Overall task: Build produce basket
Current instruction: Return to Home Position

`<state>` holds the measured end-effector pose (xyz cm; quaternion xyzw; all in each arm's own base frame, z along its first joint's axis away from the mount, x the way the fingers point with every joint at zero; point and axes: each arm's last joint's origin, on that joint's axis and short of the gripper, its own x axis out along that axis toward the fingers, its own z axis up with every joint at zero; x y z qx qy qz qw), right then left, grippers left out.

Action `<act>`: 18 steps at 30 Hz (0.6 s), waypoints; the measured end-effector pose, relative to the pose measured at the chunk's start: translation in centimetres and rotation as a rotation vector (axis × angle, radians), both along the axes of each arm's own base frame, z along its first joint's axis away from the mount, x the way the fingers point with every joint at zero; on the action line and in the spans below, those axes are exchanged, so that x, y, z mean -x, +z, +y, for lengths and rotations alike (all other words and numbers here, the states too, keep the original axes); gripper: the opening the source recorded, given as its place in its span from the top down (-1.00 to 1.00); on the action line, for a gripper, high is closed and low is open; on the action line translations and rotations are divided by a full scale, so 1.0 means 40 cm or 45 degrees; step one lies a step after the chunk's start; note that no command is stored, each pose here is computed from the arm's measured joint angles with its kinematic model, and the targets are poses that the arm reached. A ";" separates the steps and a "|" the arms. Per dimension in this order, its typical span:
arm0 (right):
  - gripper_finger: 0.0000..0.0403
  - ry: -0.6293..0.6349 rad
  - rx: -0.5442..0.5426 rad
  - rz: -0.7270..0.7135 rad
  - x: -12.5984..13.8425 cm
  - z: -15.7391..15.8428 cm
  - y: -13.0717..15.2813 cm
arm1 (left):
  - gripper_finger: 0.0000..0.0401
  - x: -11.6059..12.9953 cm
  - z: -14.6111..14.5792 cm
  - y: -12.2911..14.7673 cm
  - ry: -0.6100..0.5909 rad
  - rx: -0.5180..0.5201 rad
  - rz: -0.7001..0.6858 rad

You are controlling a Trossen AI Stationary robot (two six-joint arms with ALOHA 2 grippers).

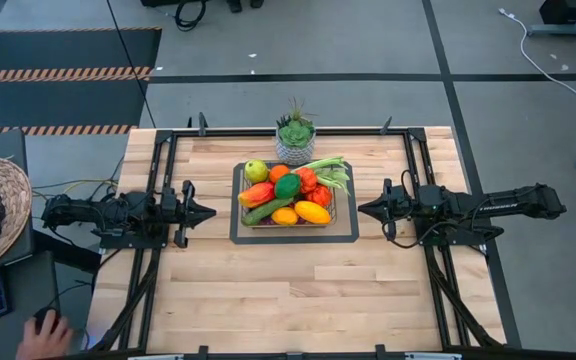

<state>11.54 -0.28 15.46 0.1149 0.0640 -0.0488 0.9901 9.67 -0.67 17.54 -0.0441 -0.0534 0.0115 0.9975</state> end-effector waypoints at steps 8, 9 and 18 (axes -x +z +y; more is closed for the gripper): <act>0.85 0.000 0.000 0.000 0.000 0.000 0.000 | 0.86 0.000 0.000 0.000 0.001 0.000 0.000; 0.85 0.000 0.000 0.000 0.000 0.000 0.000 | 0.87 0.000 0.000 0.000 0.000 0.000 0.000; 0.85 0.000 0.000 0.000 0.000 0.000 0.000 | 0.84 0.000 0.000 0.000 0.000 0.000 0.000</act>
